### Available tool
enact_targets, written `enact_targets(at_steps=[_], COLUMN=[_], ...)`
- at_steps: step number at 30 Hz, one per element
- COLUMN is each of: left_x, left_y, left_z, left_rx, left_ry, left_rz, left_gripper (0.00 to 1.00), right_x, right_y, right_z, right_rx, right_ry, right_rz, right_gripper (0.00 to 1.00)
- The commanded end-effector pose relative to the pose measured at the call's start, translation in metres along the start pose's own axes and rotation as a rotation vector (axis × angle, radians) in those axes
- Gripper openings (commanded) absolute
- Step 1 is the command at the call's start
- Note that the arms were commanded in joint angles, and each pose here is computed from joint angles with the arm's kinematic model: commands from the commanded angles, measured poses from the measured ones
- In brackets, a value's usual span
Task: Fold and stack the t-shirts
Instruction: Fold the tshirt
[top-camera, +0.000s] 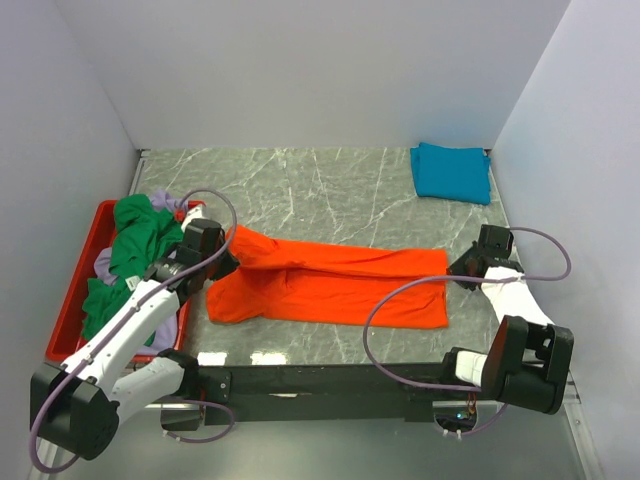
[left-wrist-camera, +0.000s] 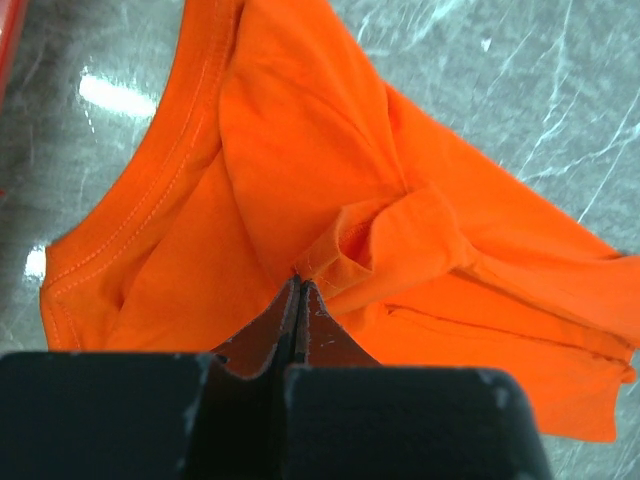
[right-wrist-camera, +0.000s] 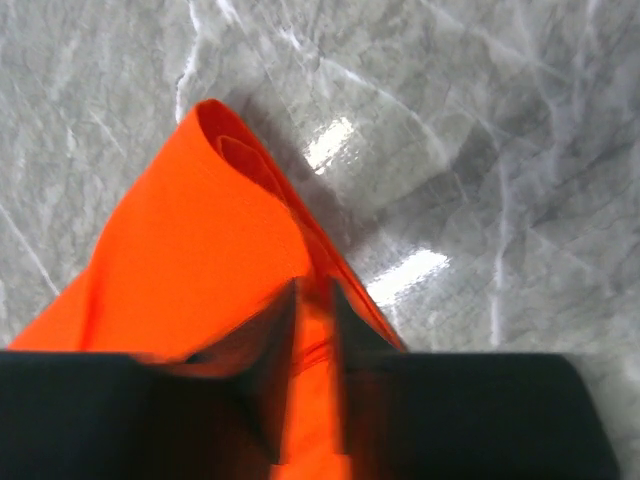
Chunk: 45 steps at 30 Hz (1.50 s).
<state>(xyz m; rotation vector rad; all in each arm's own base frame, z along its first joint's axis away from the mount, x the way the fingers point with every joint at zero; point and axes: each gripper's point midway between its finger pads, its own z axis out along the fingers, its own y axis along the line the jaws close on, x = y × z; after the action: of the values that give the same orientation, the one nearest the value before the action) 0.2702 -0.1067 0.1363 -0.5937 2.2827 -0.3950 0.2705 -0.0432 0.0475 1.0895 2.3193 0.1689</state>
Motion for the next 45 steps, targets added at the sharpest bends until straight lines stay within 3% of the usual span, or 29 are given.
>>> enact_targets(at_steps=[1,3,4,13,20,26,31,36,45], left_x=[0.003,0.005,0.006,0.014,0.030,0.061,0.077,0.086,0.040], left_y=[-0.006,-0.005,-0.005,-0.006,0.001,0.021,0.027,0.036,0.018], left_z=[-0.004,-0.003,-0.003,-0.001,0.003,0.009,0.012,0.012,-0.005], left_rx=[0.043,0.045,0.051,0.071,0.073,0.048,0.060,0.032,0.066], left_ry=[-0.001,0.003,0.009,0.030,0.062,0.113,0.141,0.159,0.020], left_rz=[-0.021,-0.028,-0.028,-0.045,-0.106,-0.245,-0.317,-0.360,-0.279], left_gripper=[0.00,0.00,0.00,0.00,0.02,0.05,0.16,0.20,0.40], right_x=[-0.003,-0.002,-0.003,-0.011,0.013,0.057,0.095,0.121,0.194], right_y=[0.006,0.010,0.012,0.036,0.071,0.123,0.170,0.224,0.320], right_z=[-0.002,-0.004,-0.006,-0.029,-0.037,-0.047,-0.056,-0.069,-0.093], right_rx=[-0.054,-0.078,-0.087,-0.191,-0.259,-0.350,-0.465,-0.560,-0.726], right_ry=[-0.023,-0.021,-0.024,-0.051,-0.021,0.043,0.114,0.144,0.205], right_rz=[0.005,0.007,0.005,-0.030,-0.120,-0.253,-0.376,-0.539,-0.824], right_gripper=[0.33,0.51,0.52,0.51,0.51,0.50,0.49,0.48,0.48])
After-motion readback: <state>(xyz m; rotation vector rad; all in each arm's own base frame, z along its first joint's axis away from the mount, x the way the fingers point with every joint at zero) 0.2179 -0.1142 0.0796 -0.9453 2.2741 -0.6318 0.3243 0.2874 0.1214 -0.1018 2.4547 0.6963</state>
